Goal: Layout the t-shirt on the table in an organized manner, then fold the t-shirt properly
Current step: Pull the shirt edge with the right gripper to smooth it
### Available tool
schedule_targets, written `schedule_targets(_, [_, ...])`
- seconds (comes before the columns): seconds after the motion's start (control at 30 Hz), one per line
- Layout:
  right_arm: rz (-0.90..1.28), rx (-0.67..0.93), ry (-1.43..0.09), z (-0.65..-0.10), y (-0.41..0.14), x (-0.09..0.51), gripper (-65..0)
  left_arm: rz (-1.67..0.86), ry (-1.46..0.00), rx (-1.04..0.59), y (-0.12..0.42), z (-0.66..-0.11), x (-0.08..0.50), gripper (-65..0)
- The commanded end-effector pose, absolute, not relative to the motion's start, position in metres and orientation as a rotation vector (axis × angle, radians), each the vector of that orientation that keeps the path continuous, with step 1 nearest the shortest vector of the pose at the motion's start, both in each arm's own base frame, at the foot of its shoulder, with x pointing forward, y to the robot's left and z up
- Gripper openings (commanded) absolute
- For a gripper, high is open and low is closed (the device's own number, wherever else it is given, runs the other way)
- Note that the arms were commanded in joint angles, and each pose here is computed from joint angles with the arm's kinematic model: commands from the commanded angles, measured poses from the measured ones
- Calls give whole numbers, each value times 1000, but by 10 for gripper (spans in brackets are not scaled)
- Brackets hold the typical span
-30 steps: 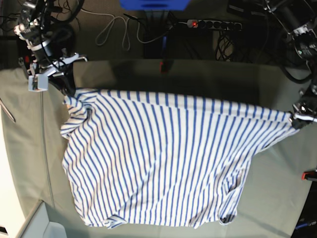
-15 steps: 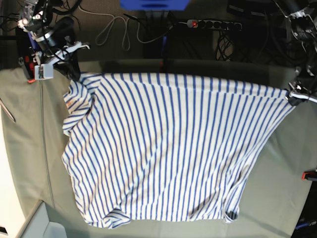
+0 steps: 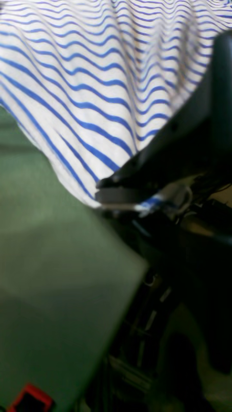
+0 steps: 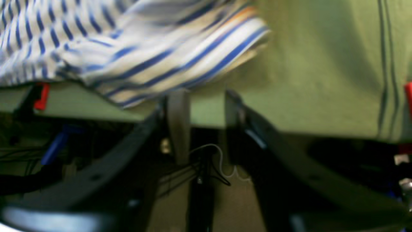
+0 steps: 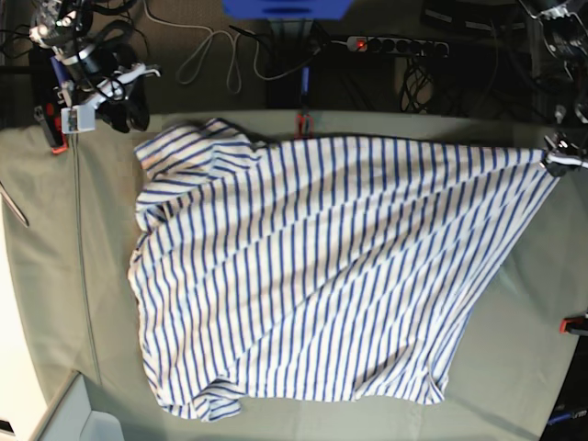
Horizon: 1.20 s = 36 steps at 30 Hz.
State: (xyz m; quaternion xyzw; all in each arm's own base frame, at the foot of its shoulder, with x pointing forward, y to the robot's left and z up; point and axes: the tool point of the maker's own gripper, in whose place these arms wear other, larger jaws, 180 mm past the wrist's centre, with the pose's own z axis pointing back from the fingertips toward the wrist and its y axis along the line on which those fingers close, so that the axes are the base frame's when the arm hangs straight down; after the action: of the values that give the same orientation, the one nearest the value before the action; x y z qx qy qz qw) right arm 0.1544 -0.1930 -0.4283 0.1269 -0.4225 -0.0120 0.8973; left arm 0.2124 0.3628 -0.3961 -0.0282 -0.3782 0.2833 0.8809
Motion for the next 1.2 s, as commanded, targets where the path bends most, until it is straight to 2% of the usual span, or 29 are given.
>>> schedule_targets(0.0, [-41, 250, -909, -420, -201, 154, -406, 583, -821, -41, 368, -387, 216, -648])
schedule_targets(0.2, [-94, 163, -960, -403, -229, 154, -380, 586, -807, -47, 366, -391, 212, -648])
schedule_targets(0.3, [-78, 164, -994, -397, -230, 174, -379, 598, -806, -57, 360, -395, 210, -648])
schedule_targets(0.43, [-102, 188, -1033, -402, -235, 206, -378, 597, -810, -61, 358, -394, 211, -648])
schedule_targets(0.53, [-109, 209, -1040, -410, -239, 228, -352, 597, -810, -61, 358, -394, 211, -648])
schedule_targets(0.7, [-49, 288, -966, -434, -216, 235, -304, 597, -811, -62, 358, -393, 212, -648])
schedule_targets(1.03, [5, 375, -897, -453, -177, 227, -310, 597, -813, -62, 358, -393, 213, -648])
schedule_targets(1.17, [-32, 387, -842, -473, -179, 216, -385, 599, -809, -63, 358, -394, 212, -648])
